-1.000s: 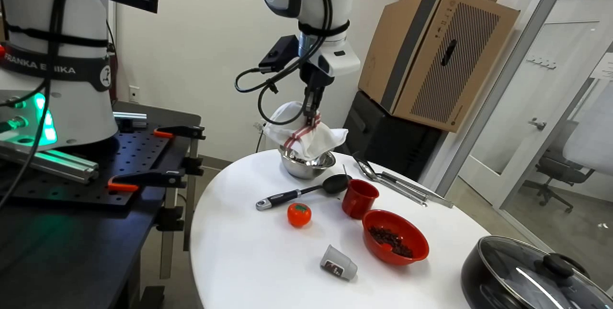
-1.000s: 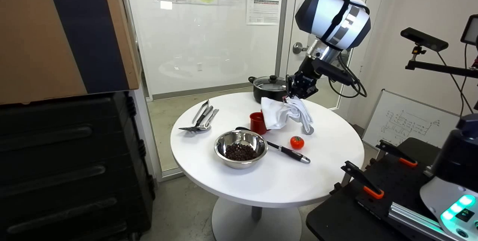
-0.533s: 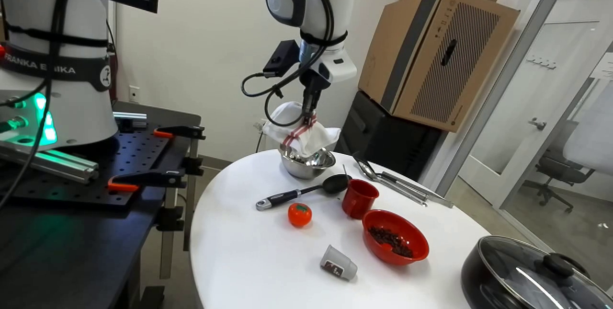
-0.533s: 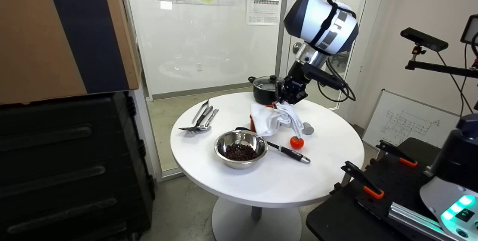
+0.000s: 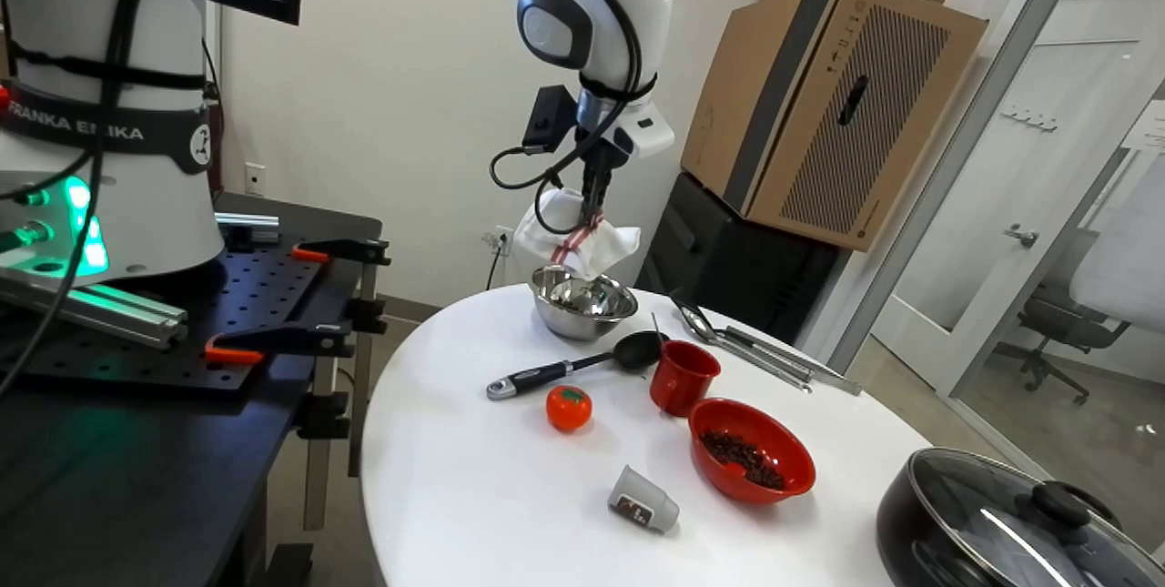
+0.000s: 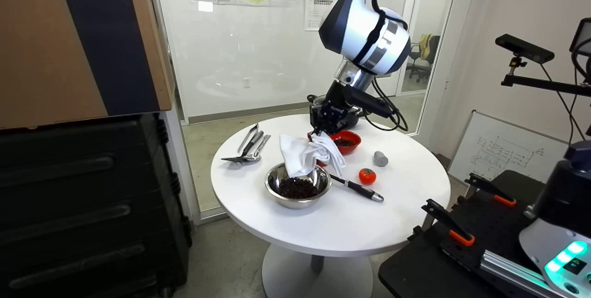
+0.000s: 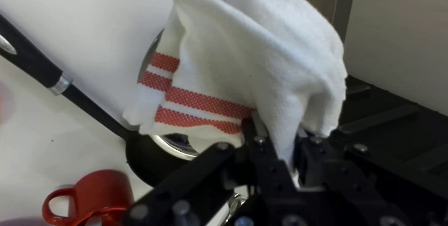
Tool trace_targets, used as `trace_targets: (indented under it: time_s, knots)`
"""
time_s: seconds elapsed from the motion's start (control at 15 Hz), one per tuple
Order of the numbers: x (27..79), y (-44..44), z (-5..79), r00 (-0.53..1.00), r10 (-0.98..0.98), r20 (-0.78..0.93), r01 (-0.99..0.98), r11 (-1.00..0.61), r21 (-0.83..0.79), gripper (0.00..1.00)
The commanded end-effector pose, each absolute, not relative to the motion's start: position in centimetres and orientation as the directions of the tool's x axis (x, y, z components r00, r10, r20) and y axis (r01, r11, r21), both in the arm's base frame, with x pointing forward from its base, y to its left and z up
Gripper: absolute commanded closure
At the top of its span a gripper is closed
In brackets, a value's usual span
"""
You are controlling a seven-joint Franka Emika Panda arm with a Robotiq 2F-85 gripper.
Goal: Put the red and white towel in the silver bowl
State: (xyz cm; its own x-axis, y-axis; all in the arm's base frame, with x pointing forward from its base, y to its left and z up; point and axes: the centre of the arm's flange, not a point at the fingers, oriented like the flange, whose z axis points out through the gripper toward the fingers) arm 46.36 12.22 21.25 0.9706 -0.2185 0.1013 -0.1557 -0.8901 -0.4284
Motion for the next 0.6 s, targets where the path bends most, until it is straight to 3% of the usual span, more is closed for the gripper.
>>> trace_targets:
  time_s: [0.0, 0.53]
  knots:
    - [48.7, 13.9, 18.7, 0.964, -0.234, 0.130, -0.159, -0.891, -0.426, 0.96]
    - [50.8, 15.4, 15.4, 0.956, -0.254, 0.145, -0.175, -0.893, -0.414, 0.96]
